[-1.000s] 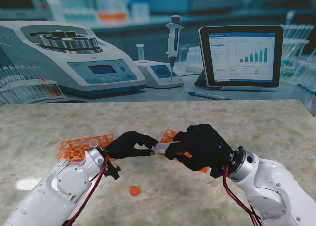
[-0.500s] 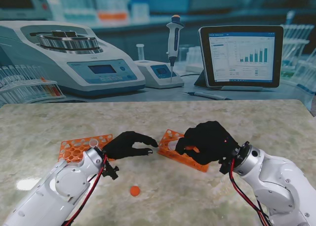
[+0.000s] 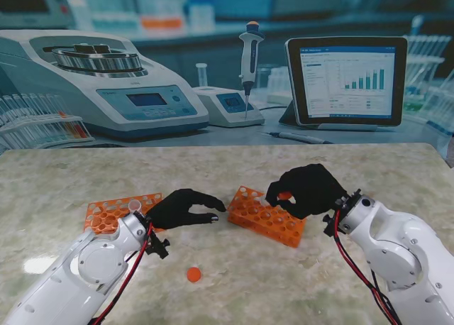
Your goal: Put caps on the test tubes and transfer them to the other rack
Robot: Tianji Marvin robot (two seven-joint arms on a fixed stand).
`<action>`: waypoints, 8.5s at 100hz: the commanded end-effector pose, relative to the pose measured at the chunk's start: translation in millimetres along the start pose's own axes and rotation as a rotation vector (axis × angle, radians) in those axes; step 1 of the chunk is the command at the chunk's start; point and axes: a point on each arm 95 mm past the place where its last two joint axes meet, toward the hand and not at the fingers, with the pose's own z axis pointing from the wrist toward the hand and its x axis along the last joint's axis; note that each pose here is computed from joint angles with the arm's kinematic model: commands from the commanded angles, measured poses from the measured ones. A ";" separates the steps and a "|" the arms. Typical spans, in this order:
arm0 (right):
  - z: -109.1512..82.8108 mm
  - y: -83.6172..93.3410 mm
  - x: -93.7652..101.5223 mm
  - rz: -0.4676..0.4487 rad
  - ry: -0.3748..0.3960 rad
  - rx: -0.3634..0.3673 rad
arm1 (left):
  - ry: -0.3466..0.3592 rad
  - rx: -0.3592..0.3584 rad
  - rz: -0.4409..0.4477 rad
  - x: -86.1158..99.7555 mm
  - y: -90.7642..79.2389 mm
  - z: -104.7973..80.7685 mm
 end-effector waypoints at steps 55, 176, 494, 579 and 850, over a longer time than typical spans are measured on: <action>3.1 -34.2 -55.4 0.072 -0.197 0.139 | 0.004 -0.007 0.008 0.4 -0.1 -0.8; 18.6 -61.9 -62.0 0.113 -0.246 0.276 | 0.006 -0.003 0.007 1.1 0.0 -0.5; 40.0 -47.2 -67.7 0.058 -0.226 0.592 | 0.011 0.003 0.007 2.5 0.1 -1.0; 62.7 -58.1 -70.1 0.091 -0.219 0.670 | 0.011 0.008 0.006 2.3 -0.6 -1.7; -22.6 -70.8 31.9 0.158 -0.070 -0.003 | -0.009 -0.002 0.044 6.7 2.2 -9.0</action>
